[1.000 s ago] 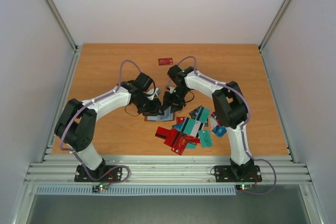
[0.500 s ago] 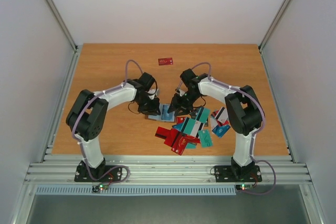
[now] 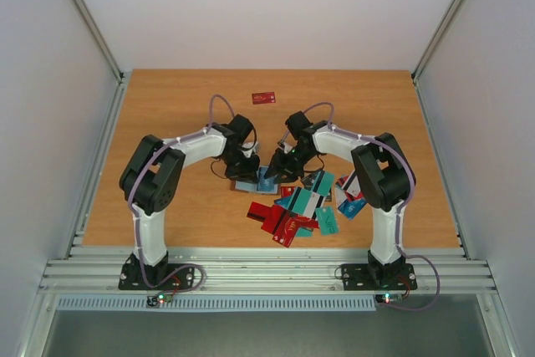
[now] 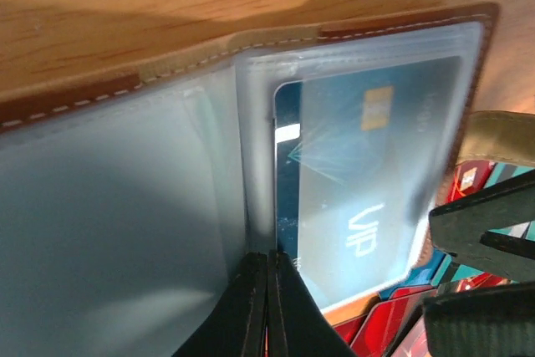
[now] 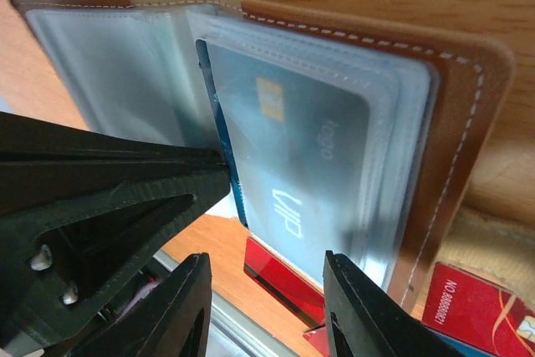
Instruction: Put the credit cards into the card holder
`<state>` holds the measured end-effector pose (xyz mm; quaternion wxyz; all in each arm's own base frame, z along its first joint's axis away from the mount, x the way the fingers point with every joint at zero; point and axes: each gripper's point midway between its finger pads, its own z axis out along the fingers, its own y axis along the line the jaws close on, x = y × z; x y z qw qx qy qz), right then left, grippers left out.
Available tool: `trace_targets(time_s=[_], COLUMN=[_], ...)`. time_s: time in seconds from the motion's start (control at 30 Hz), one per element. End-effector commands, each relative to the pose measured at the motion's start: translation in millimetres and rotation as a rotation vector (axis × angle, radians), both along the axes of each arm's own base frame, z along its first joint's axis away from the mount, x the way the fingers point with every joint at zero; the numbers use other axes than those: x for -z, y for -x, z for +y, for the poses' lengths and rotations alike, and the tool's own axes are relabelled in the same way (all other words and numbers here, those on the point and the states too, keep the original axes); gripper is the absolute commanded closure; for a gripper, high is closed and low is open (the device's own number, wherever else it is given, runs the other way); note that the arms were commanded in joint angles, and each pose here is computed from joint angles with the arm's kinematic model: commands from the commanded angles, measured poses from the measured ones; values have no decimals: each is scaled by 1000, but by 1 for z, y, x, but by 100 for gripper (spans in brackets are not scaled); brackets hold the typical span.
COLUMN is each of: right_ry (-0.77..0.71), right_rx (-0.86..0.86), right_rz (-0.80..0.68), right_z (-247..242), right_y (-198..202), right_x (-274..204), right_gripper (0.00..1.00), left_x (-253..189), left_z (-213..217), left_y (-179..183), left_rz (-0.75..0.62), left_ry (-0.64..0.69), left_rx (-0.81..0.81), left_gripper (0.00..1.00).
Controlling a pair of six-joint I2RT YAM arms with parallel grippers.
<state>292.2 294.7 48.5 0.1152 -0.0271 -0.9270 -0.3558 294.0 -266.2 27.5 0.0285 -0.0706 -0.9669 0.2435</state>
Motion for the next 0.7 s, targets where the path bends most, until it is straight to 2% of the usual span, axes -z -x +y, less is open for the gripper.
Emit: trace_targets(time_s=[0.0,0.67], right_ry=[-11,-9], right_rx=[2,-8], right_rz=[12,-19], right_z=[3,-11], right_y=[-1,-3], right_x=[5,2], right_gripper=[62,59], left_x=[1,37], left_z=[-4,3], left_y=[-3,5], left_rz=[-1,71], left_ry=[-8,-114], left_rx=[28,53], left_gripper=[97,100])
